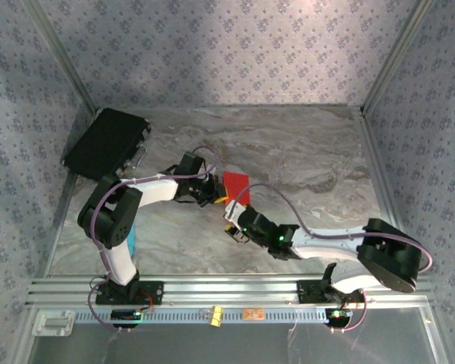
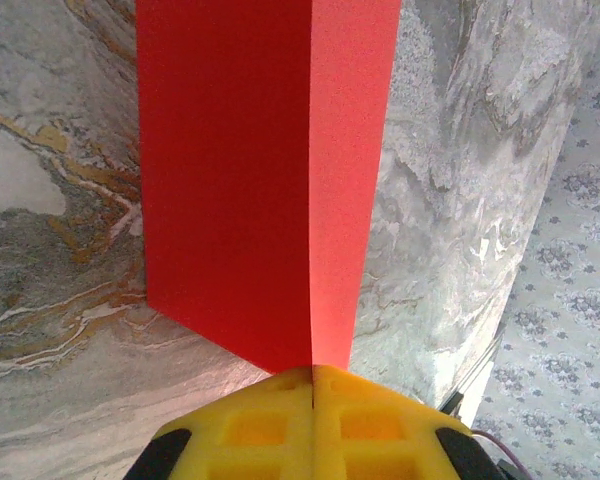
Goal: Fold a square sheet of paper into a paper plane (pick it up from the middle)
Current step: Third fold the triangle at the center of the table.
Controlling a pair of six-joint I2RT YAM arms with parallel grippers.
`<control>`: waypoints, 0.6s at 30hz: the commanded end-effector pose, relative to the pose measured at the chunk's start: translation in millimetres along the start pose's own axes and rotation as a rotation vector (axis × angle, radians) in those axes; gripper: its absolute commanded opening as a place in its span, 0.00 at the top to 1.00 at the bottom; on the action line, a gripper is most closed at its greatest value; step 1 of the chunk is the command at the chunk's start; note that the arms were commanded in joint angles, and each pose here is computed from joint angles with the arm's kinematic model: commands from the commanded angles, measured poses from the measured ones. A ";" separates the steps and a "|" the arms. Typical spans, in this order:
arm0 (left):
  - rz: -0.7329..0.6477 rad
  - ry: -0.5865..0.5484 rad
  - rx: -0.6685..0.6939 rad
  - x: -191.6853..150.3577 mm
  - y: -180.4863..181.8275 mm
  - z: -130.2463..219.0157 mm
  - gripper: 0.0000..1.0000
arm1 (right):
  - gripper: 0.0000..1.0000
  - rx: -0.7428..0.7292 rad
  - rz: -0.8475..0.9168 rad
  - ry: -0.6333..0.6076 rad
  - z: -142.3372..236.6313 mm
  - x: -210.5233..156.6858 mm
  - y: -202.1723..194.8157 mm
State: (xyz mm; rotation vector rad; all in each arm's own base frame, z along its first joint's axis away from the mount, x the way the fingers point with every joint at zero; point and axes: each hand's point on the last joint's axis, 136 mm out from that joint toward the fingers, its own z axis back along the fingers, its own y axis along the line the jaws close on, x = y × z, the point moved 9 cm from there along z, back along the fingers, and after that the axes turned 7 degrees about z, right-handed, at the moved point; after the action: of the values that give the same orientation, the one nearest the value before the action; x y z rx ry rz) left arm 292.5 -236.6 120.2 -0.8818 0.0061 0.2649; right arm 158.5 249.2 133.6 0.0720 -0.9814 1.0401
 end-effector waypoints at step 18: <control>-0.019 0.018 -0.018 -1.2 -7.8 5.0 0.99 | 0.58 -0.188 0.114 0.051 -19.7 7.2 7.1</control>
State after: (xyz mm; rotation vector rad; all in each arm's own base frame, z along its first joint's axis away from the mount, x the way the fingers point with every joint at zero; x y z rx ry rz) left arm 292.3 -236.5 120.1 -0.8815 0.0072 0.2644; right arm 169.1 269.8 118.3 -0.1778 -1.0157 1.0801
